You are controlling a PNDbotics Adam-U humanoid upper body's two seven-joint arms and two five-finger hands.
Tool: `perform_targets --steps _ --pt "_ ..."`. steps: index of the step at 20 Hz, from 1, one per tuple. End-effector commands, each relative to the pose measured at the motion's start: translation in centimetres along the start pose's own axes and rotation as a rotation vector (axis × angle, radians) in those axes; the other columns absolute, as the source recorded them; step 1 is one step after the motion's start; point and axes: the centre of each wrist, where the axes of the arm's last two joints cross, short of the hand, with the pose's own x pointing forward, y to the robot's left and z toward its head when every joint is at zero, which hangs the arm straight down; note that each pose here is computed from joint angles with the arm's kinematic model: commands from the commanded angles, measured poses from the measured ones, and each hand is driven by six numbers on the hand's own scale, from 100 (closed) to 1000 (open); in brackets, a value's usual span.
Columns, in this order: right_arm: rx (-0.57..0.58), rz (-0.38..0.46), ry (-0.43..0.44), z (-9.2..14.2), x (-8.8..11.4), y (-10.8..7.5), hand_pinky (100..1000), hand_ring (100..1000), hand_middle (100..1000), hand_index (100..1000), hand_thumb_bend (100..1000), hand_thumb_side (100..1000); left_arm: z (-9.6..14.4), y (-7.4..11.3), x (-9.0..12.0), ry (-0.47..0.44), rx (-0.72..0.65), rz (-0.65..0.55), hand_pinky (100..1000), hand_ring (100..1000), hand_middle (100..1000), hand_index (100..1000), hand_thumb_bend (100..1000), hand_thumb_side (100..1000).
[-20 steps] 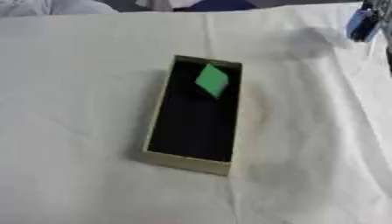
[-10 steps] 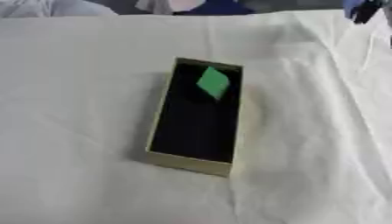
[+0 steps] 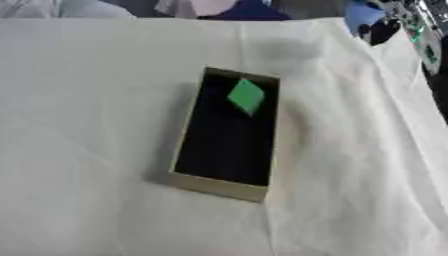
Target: Pick up objects on the table and place them in the box.
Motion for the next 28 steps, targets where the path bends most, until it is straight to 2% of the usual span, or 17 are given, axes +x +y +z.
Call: perform_targets --steps 1,2,3,4,6,8,12,20,28 --pt "-0.102 0.076 -0.087 1.3 0.3 -1.4 668 560 449 590 100 100 -0.8 0.4 0.8 -0.042 -0.016 -0.018 729 790 766 878 284 901" --pt "-0.117 0.093 -0.123 1.6 0.8 -1.1 667 559 449 590 100 100 -0.8 0.5 0.8 -0.041 -0.017 -0.019 730 790 766 878 284 900" --pt "-0.127 0.1 -0.202 1.9 0.8 -0.8 667 558 448 590 100 100 -0.8 0.5 0.8 -0.04 -0.017 -0.022 730 790 766 878 285 899" --pt "-0.125 0.067 -0.324 2.1 -0.7 -0.3 666 556 447 588 100 100 -0.7 0.6 0.8 -0.038 -0.016 -0.026 730 790 765 878 286 899" --pt "-0.101 -0.073 -0.498 2.6 -3.9 0.3 664 552 444 586 100 100 -0.6 0.8 0.7 -0.037 -0.016 -0.033 730 789 765 878 287 897" --pt "-0.071 -0.18 -0.593 2.9 -5.0 0.2 663 546 440 583 100 100 -0.6 0.8 0.8 -0.037 -0.016 -0.037 730 789 765 878 288 896" --pt "-0.06 -0.276 -0.7 3.4 -4.6 -1.3 661 540 433 577 100 100 -0.7 0.8 0.8 -0.037 -0.02 -0.036 730 789 765 878 290 894" --pt "-0.061 -0.33 -0.822 2.8 -2.3 -2.9 656 530 428 573 100 100 -0.6 0.8 0.7 -0.032 -0.024 -0.036 730 789 764 878 294 890" --pt "-0.115 -0.3 -0.906 1.4 1.7 -5.0 655 529 426 570 100 100 -0.6 0.6 0.7 -0.028 -0.029 -0.026 730 789 764 878 295 889"
